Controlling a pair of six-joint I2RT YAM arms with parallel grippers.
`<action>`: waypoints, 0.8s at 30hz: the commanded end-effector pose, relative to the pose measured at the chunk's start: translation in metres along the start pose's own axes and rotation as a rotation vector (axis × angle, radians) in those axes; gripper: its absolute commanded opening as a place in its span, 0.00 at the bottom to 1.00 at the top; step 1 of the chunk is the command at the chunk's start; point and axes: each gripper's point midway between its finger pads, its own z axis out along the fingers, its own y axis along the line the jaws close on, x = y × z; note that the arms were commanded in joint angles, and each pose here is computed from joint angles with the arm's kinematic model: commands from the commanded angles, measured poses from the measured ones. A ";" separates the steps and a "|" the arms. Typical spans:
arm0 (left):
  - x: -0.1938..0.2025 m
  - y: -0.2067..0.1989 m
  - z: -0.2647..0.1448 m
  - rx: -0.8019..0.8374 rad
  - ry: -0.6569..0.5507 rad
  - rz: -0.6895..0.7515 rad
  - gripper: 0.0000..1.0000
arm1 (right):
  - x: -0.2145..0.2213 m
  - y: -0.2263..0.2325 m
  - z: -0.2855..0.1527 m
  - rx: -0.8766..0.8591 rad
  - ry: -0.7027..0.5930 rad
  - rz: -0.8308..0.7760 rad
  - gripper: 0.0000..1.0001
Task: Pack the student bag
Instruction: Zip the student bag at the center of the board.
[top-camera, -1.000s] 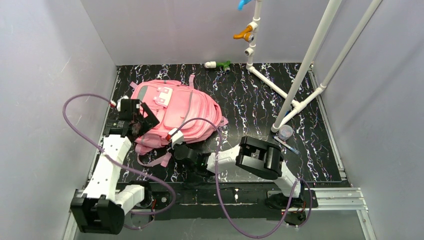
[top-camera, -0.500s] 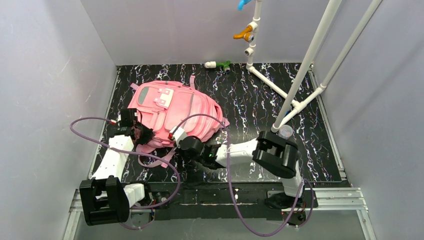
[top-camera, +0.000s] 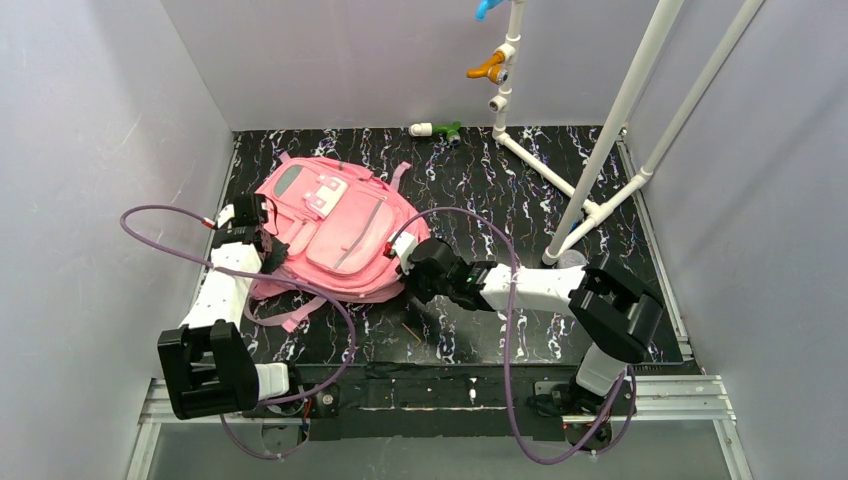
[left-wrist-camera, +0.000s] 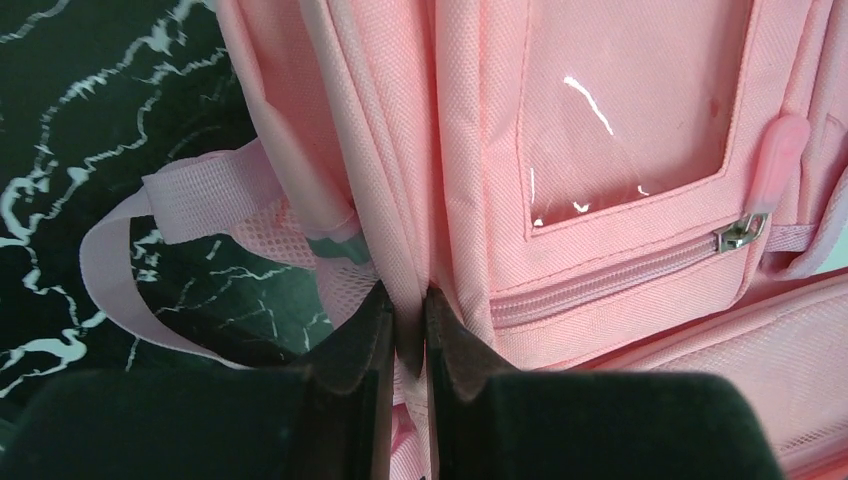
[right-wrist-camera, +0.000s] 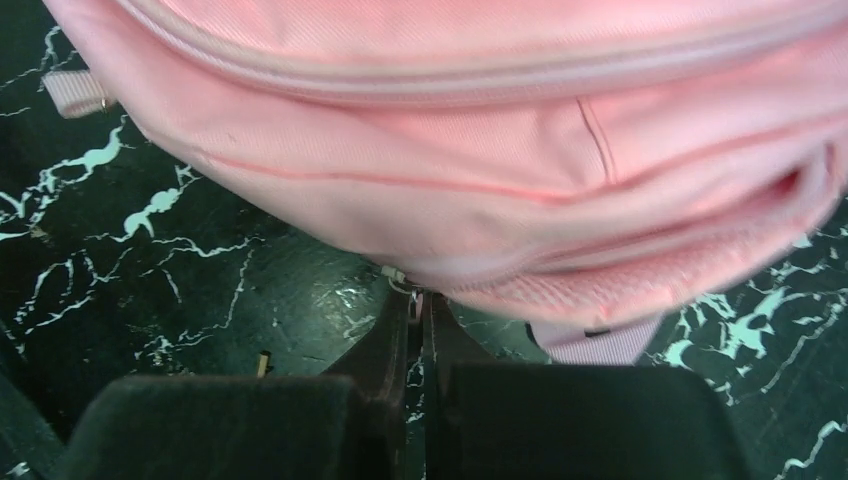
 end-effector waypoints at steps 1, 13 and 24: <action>-0.048 0.052 -0.011 -0.255 -0.208 0.050 0.00 | 0.017 -0.026 -0.020 0.116 0.052 0.000 0.01; 0.031 -0.040 -0.088 0.307 -0.134 0.500 0.82 | -0.034 0.007 -0.024 -0.091 -0.139 0.113 0.01; 0.193 -0.117 -0.131 0.996 -0.137 1.177 0.73 | -0.064 0.035 -0.057 -0.344 -0.250 0.175 0.01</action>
